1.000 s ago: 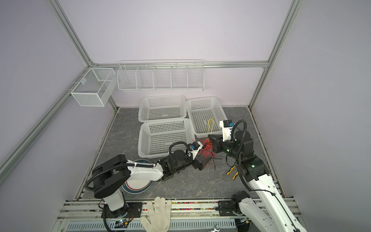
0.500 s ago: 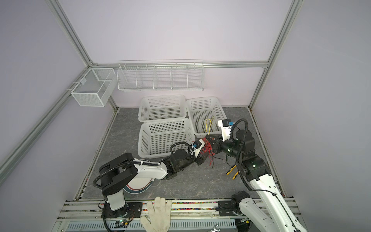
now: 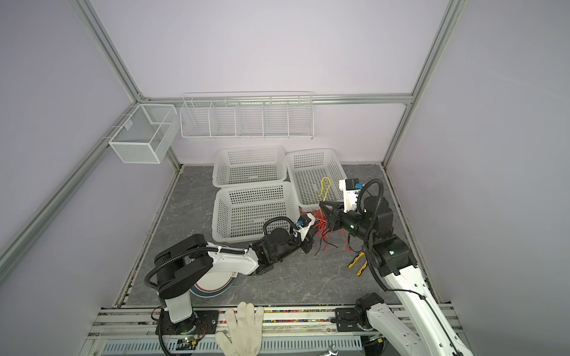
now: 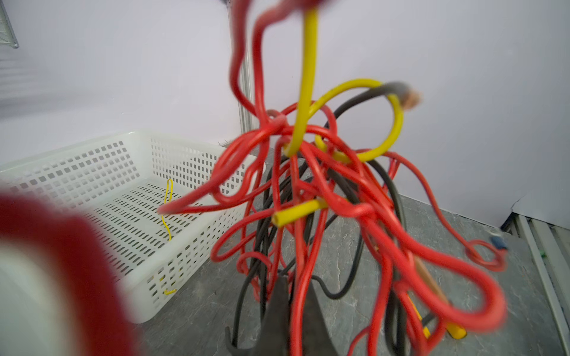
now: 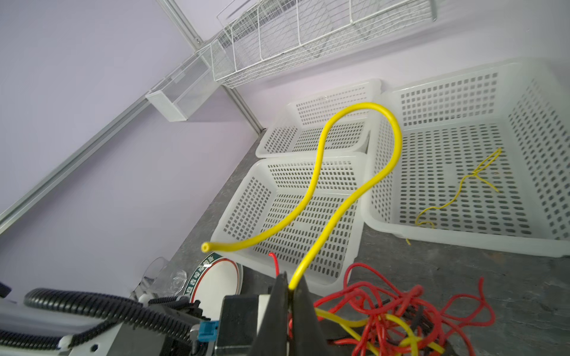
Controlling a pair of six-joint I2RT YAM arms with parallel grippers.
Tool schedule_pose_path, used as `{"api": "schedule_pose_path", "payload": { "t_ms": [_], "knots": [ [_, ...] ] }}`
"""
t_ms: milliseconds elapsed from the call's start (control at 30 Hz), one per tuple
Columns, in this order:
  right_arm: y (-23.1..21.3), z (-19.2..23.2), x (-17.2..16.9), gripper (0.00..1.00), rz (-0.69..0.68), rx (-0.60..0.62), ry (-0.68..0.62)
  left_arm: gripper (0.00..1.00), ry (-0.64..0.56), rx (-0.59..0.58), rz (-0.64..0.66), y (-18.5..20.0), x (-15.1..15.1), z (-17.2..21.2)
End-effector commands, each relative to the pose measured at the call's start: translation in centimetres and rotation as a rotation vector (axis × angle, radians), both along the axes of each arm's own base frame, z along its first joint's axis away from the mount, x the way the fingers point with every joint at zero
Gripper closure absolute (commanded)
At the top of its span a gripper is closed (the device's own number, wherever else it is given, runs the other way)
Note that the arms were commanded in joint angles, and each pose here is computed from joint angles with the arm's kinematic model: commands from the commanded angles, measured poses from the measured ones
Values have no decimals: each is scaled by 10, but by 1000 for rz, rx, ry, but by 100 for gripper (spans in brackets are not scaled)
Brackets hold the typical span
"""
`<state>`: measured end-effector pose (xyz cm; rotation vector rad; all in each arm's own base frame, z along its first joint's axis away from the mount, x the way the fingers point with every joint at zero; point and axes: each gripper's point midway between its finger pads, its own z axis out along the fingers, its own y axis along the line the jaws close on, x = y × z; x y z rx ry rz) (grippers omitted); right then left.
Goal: Untangle the cables
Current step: 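Pull the yellow wire away from the red bundle with the right gripper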
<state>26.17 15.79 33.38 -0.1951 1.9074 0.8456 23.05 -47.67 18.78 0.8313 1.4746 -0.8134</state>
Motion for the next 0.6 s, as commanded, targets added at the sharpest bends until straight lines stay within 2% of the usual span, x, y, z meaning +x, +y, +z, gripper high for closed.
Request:
{"api": "schedule_pose_path", "payload": {
  "t_ms": [0, 233, 567],
  "knots": [
    [-23, 18, 17, 94, -151, -41, -69, 100, 67, 47, -16, 5, -10, -28],
    [-82, 13, 38, 94, -450, -170, -70, 100, 115, 141, 8, 28, -23, -57],
    [-146, -3, 62, 94, -666, -226, 11, 100, 137, 226, 92, 60, -25, -80]
  ]
}}
